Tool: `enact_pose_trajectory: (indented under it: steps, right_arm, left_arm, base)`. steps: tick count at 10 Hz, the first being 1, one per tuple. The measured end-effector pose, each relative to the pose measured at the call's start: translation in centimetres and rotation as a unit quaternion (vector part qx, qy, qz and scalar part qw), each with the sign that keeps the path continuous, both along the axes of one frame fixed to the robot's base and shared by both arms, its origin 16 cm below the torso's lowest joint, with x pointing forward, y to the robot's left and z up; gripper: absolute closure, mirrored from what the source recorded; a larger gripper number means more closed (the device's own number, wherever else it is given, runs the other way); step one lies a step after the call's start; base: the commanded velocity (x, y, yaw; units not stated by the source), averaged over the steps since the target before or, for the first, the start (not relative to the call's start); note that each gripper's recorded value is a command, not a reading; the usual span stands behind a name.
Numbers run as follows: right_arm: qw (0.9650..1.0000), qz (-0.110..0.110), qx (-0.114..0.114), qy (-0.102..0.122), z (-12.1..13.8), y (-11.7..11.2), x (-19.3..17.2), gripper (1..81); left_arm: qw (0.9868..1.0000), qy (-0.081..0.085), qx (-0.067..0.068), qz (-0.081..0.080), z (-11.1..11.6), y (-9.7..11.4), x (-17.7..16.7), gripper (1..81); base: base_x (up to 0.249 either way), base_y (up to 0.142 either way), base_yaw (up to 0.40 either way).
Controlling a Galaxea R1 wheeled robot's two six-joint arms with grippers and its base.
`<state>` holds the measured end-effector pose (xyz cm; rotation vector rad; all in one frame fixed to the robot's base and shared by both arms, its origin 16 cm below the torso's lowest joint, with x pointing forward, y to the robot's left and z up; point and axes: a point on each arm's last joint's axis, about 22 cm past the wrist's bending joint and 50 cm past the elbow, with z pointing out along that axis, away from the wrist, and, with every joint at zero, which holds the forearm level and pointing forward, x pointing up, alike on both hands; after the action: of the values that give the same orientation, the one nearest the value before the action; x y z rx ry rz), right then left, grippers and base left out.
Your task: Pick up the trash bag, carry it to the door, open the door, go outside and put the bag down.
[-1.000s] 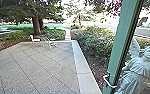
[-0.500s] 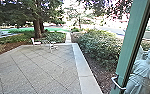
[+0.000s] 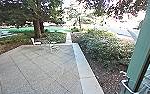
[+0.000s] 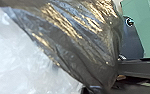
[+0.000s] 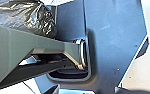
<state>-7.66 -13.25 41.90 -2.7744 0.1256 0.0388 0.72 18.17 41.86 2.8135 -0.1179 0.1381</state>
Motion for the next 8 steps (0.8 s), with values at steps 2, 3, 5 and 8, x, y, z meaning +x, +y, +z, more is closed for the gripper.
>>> enact_pose_trajectory:
  steps: [2,3,5,8]
  right_arm:
    - [1.0,0.0,-0.001,0.0,0.0,-0.1,0.1,1.0]
    - [1.0,0.0,0.0,-0.001,0.0,0.0,0.2,1.0]
    - [1.0,-0.001,-0.001,-0.001,0.0,-0.1,0.2,1.0]
    - [0.9997,0.023,-0.001,0.001,0.0,-0.3,0.6,1.0]
  left_arm:
    - [1.0,-0.001,0.001,0.0,0.0,0.2,0.2,81.1]
    - [1.0,0.0,0.001,0.0,0.0,0.2,0.2,81.1]
    - [1.0,-0.001,0.001,0.0,0.0,0.2,0.2,81.1]
    - [0.9996,-0.003,0.009,0.025,-0.1,1.8,-0.4,81.1]
  base:
    - [0.034,0.0,0.0]
    - [0.0,0.0,0.0]
    - [0.0,0.0,0.0]
    - [0.0,0.0,0.0]
